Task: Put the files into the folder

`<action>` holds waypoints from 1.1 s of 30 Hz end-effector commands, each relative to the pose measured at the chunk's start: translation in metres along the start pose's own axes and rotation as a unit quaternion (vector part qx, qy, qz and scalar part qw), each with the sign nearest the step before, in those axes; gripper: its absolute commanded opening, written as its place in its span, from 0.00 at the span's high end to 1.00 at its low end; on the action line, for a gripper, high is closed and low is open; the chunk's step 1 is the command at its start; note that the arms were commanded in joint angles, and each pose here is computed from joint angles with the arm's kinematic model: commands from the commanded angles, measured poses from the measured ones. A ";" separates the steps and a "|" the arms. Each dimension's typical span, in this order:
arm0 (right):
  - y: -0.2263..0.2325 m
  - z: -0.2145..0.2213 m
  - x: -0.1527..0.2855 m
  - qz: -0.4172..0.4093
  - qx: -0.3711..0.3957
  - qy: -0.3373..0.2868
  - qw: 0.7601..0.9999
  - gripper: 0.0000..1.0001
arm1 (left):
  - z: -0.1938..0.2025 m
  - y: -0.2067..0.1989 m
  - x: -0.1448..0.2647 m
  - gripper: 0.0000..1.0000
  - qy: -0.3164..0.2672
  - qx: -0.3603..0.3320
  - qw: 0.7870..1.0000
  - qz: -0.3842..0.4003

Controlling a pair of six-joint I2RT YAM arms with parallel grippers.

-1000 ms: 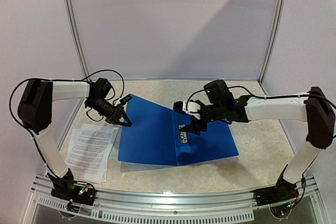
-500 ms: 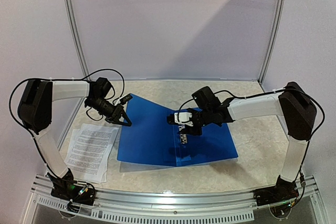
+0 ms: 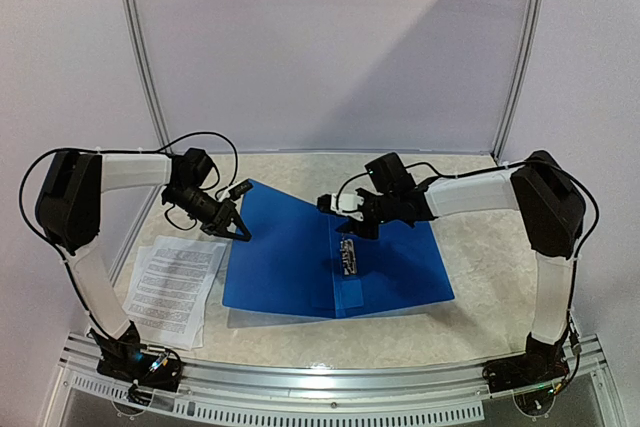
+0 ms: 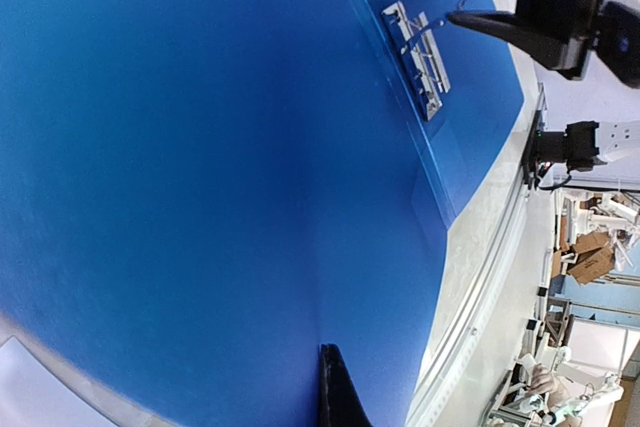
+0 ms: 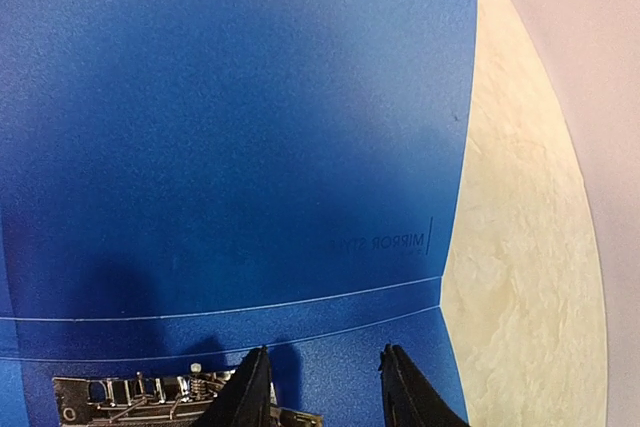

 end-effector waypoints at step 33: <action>-0.088 -0.063 0.074 0.126 -0.280 -0.118 0.944 0.46 | -0.014 -0.047 0.082 0.27 -0.041 -0.131 0.990 -0.030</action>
Point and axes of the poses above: each gripper's point midway between its finger pads, its own x axis back along the fingers, its own y axis along the line the jaws close on, z = x × y, the point moved 7 cm from there along x, back along the fingers, and after that the axes turned 11 degrees about x, right-handed, at the moved point
